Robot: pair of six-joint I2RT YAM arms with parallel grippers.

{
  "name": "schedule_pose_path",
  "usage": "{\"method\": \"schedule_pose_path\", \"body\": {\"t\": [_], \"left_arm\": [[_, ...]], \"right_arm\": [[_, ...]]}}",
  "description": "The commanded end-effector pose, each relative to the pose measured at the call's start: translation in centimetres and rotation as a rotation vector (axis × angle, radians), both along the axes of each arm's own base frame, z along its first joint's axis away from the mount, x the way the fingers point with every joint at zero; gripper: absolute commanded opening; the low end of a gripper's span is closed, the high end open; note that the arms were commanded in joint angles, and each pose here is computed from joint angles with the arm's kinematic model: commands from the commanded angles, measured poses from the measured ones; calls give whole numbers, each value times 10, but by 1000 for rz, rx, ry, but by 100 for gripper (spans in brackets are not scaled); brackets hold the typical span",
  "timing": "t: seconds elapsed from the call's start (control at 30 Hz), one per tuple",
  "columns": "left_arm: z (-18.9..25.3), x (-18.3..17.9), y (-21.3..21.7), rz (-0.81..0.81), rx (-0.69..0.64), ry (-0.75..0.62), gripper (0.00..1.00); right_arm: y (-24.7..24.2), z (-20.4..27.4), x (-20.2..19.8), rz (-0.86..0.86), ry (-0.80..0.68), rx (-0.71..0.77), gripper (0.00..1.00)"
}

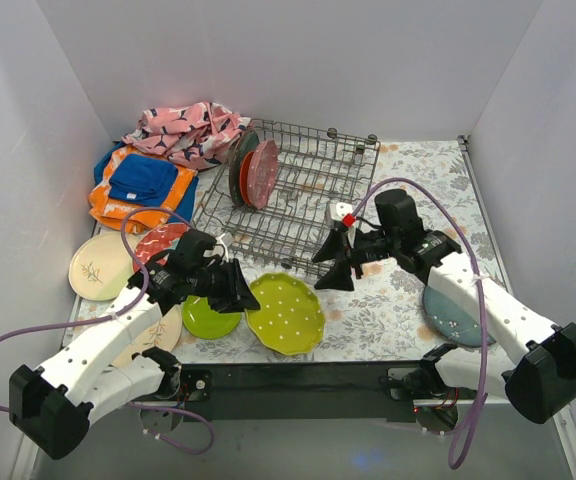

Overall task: Load the plates into the dish rack
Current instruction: Insert the plate into the dish rack

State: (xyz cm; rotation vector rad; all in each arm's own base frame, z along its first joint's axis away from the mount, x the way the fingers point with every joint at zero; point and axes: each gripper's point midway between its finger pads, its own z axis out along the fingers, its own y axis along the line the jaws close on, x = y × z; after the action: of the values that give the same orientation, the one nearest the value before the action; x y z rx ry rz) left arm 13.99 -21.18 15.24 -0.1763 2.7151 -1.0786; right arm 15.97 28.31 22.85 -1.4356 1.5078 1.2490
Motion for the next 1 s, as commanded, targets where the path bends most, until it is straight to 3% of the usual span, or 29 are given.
{"method": "schedule_pose_path", "body": {"t": [0.0, 0.4, 0.73, 0.97], "left_arm": [[58, -5, -17, -167, -146, -152, 0], [106, 7, -34, -260, -255, -321, 0], [137, 32, -49, -284, -268, -410, 0], [153, 53, -57, -262, -267, -475, 0]], "right_arm": [[-15, 18, 19, -62, -31, 29, 72], [-55, 18, 59, -259, 13, 20, 76], [-59, 1, 46, -298, 182, -23, 82], [-63, 9, 50, -322, 176, -21, 83]]}}
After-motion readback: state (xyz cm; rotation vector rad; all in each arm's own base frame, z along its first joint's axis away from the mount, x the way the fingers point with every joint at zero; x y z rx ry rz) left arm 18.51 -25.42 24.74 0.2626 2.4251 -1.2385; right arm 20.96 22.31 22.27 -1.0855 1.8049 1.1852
